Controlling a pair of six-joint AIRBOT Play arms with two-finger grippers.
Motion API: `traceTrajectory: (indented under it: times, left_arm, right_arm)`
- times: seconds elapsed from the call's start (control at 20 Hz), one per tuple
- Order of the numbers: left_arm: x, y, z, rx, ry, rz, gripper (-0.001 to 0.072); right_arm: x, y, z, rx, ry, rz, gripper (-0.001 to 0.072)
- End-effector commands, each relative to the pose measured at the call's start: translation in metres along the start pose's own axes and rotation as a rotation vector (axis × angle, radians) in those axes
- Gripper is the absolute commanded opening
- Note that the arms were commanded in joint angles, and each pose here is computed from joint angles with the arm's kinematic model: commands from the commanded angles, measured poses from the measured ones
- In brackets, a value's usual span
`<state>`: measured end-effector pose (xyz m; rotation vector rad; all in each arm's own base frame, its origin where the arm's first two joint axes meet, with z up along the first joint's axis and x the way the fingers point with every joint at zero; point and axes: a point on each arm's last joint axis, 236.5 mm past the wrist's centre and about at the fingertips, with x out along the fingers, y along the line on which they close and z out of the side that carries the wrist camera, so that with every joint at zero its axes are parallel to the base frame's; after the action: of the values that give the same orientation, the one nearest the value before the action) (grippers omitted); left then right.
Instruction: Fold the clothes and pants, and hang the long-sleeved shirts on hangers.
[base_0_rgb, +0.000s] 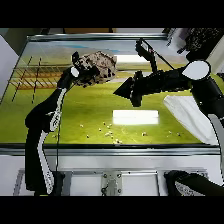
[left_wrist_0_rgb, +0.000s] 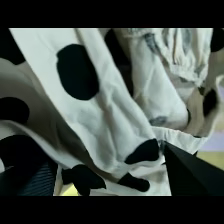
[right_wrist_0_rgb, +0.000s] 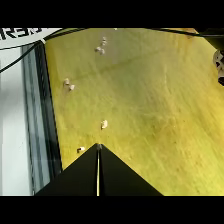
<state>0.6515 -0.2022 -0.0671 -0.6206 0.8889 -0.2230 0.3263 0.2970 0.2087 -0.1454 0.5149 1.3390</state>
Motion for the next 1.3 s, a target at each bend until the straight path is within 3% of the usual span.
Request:
traceTrajectory:
  times: [0.0,0.05,0.1,0.15,0.2,0.3,0.45,0.65,1.0,1.25]
  left_arm:
    - [0.019,0.005,-0.001,-0.073,-0.051,-0.013,0.0714]
    - [0.019,0.004,0.003,-0.081,-0.072,-0.018,0.0583]
    - [0.018,-0.001,0.005,-0.100,-0.075,-0.025,0.0346]
    - [0.015,-0.007,0.006,-0.117,-0.064,-0.034,0.0038]
    - [0.007,-0.018,0.010,-0.110,-0.053,-0.047,0.0009]
    - [-0.029,-0.046,0.035,-0.070,-0.090,-0.084,0.0008]
    - [-0.128,-0.122,0.067,0.196,-0.199,-0.165,0.0008]
    - [-0.270,-0.203,0.031,0.470,-0.245,-0.255,0.0009]
    - [-0.376,-0.186,-0.066,0.477,-0.242,-0.304,0.0008]
    - [-0.402,-0.181,-0.077,0.434,-0.279,-0.328,0.0008]
  right_arm:
    - [0.000,0.000,0.000,0.000,0.000,0.001,0.0012]
    - [0.000,0.000,0.000,0.001,0.000,0.001,0.0013]
    - [0.000,0.000,0.000,0.000,0.000,0.001,0.0013]
    - [0.000,0.000,0.000,0.000,0.000,0.001,0.0012]
    - [0.000,0.000,0.000,0.000,0.000,0.001,0.0012]
    - [0.000,0.000,0.000,0.000,0.000,0.001,0.0012]
    - [0.000,0.000,0.000,0.001,0.000,0.001,0.0013]
    - [0.001,0.000,-0.001,0.002,0.001,0.002,0.0013]
    - [0.001,0.001,0.002,0.007,-0.010,0.006,0.0013]
    - [-0.004,0.032,0.035,0.224,-0.134,0.153,0.0012]
